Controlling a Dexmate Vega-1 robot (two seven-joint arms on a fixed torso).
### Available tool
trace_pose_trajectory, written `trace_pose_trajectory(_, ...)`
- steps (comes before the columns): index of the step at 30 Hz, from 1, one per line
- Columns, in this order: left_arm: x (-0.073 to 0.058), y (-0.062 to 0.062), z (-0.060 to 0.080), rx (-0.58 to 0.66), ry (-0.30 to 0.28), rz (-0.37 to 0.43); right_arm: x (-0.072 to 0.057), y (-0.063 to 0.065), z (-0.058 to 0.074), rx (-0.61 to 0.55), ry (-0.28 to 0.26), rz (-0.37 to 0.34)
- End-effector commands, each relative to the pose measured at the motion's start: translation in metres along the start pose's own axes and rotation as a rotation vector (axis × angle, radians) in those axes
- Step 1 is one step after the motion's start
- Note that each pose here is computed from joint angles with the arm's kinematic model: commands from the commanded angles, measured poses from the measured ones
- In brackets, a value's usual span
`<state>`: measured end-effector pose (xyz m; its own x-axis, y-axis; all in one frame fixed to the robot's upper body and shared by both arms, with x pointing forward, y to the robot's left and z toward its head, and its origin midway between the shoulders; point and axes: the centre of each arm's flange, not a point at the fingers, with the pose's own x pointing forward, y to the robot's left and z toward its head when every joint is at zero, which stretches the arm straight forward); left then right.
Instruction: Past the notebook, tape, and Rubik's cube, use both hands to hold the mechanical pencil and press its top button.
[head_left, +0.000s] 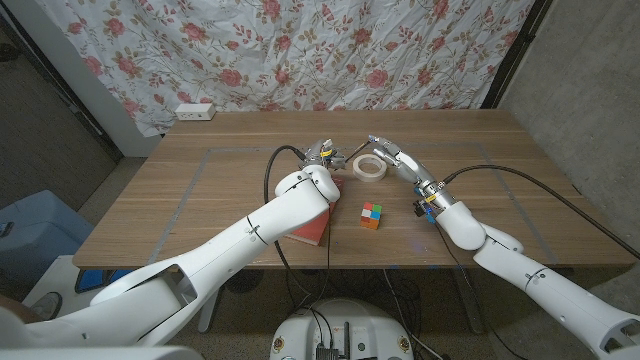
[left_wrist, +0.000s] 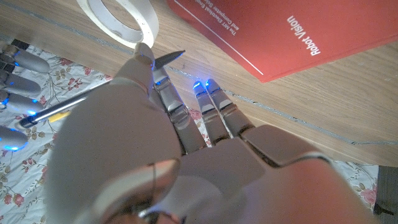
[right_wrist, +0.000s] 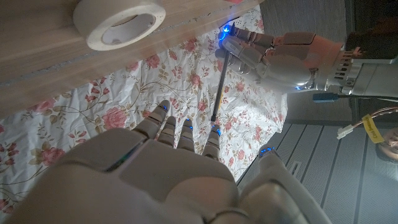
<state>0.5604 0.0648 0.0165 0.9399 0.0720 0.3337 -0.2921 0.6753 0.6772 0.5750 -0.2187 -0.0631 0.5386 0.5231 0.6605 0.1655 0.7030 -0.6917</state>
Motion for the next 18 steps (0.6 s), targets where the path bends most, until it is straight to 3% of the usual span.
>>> trace_pose_trajectory(1, -0.0005, -0.0002, -0.0009, 0.001, -0.002, 0.001, 0.0008, 0.0031, -0.0017, 0.017, 0.002, 0.006)
trace_pose_trajectory(18, -0.0023, -0.0019, -0.0004, 0.004, -0.01, 0.002, -0.0011, 0.0048, -0.0018, 0.032, 0.0, 0.01)
